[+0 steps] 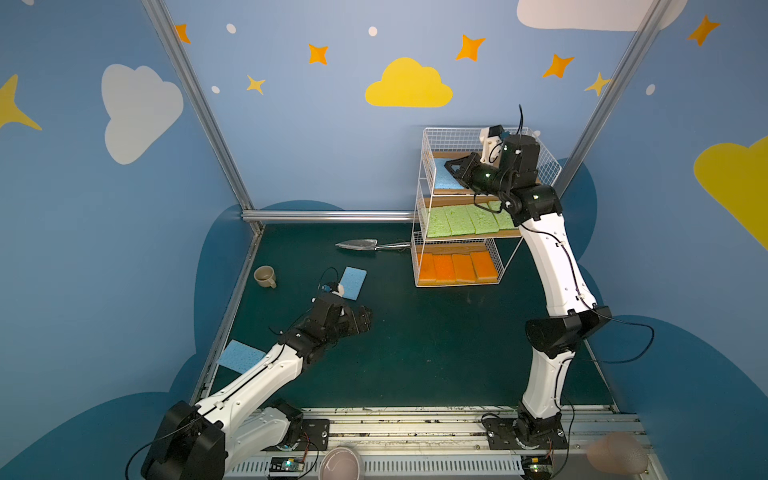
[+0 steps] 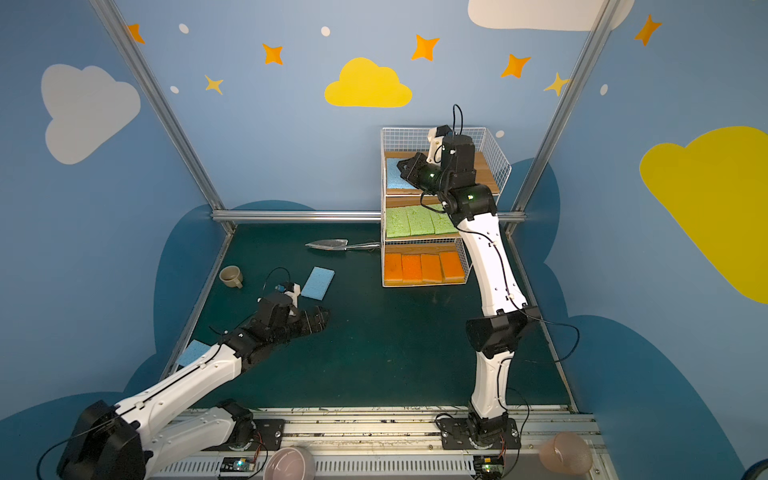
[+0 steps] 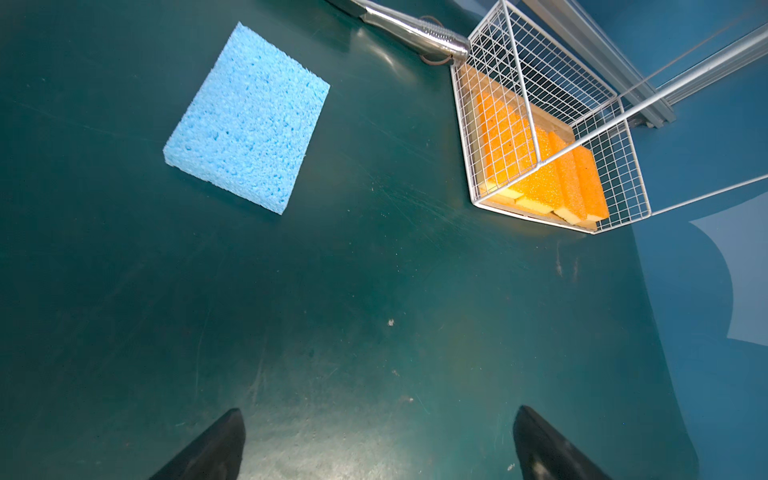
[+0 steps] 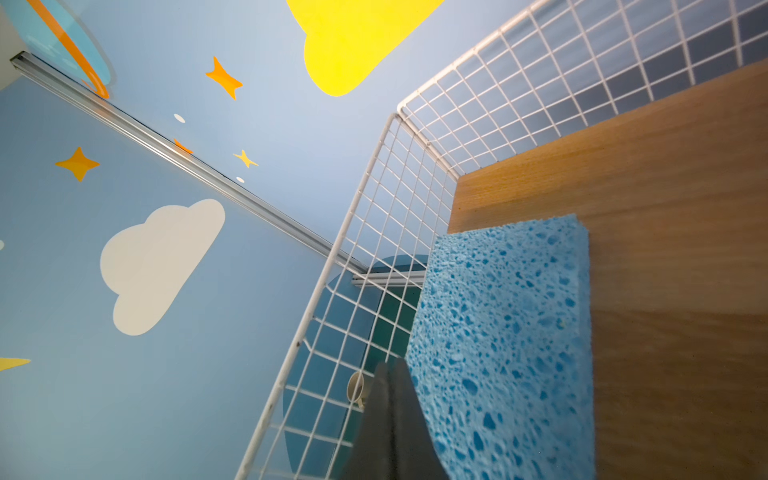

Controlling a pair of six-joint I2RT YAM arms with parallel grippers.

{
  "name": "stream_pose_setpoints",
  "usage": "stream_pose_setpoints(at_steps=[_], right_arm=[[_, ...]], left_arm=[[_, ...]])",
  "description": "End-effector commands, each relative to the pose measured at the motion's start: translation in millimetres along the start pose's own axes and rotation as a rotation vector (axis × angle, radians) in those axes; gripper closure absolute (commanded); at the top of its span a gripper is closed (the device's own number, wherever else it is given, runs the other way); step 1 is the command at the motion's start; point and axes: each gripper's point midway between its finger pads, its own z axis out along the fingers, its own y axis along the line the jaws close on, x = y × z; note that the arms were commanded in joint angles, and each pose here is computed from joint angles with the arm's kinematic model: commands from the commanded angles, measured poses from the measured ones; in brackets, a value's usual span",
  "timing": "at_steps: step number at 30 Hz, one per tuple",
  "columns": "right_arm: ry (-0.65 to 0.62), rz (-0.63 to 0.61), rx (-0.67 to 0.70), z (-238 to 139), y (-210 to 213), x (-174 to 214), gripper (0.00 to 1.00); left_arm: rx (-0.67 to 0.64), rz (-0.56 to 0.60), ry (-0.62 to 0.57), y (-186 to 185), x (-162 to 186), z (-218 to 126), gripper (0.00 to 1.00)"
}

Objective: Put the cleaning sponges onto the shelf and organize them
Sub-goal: 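Lower the light-blue sponge onto the top shelf and open the right gripper, then withdraw the right gripper from the shelf while the left reaches for a light-blue sponge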

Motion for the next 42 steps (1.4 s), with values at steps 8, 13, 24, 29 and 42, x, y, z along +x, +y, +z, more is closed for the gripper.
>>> stream_pose_setpoints(at_steps=[8, 13, 24, 29, 42], right_arm=[[-0.077, -0.138, -0.248, -76.0, 78.4, -13.7, 0.81], [-0.053, -0.162, -0.256, -108.9, 76.2, 17.6, 0.77], [-0.005, -0.121, -0.099, -170.5, -16.2, 137.9, 0.62], [0.049, -0.082, -0.047, -180.3, -54.1, 184.3, 0.62], [0.121, -0.036, 0.000, -179.7, -93.1, 224.1, 0.62]], left_arm=[[-0.123, -0.015, 0.000, 19.5, -41.5, 23.1, 0.13], [-0.183, -0.034, 0.007, 28.2, -66.8, 46.4, 0.54], [-0.252, -0.033, 0.131, 50.7, -104.6, 113.7, 0.62], [-0.306, -0.006, 0.207, 60.4, -106.0, 144.2, 0.65], [-0.271, -0.055, 0.321, 66.6, -47.4, 172.4, 0.68]])
